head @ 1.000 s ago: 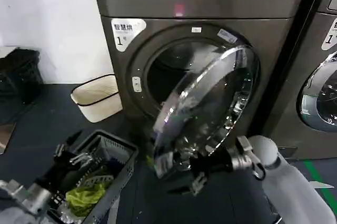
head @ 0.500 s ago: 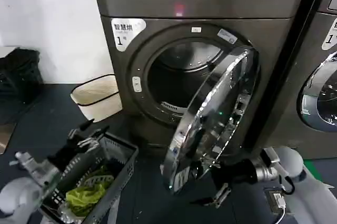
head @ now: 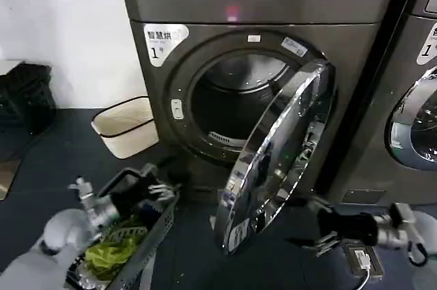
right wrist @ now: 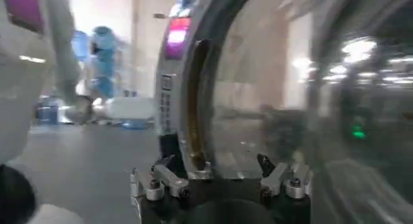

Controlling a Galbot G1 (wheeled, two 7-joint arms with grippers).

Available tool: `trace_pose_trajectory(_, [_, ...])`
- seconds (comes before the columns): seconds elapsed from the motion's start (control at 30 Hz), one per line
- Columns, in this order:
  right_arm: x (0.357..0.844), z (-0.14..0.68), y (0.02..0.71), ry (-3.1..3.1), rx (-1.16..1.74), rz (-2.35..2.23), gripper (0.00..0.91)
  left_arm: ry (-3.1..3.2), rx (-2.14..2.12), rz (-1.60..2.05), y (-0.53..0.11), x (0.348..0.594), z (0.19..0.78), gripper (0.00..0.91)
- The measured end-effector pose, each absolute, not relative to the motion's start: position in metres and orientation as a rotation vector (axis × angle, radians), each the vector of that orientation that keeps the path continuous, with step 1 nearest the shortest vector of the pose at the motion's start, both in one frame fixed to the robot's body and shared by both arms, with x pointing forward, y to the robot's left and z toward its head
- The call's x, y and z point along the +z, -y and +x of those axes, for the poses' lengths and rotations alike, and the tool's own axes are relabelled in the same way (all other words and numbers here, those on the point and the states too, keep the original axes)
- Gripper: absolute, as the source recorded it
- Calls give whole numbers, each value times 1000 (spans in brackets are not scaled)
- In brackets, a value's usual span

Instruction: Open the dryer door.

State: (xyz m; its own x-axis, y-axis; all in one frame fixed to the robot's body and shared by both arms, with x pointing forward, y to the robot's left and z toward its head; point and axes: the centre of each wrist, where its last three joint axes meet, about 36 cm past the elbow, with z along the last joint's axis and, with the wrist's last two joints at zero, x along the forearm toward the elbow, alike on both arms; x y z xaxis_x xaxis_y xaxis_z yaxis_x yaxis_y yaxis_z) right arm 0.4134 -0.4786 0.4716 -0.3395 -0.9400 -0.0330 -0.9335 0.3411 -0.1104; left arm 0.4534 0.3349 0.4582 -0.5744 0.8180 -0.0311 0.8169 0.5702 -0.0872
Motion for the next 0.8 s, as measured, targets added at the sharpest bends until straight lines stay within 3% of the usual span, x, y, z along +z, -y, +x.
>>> trace_pose_trajectory(0.33, [493,352,527,-2751,-159,-1148,907,2672,139,-1587,-290,449,457,907])
trace_pose_trajectory(0.8, [514,246,605,-2761,-117,62,907,2517,187,-1778,-237,434,463,907])
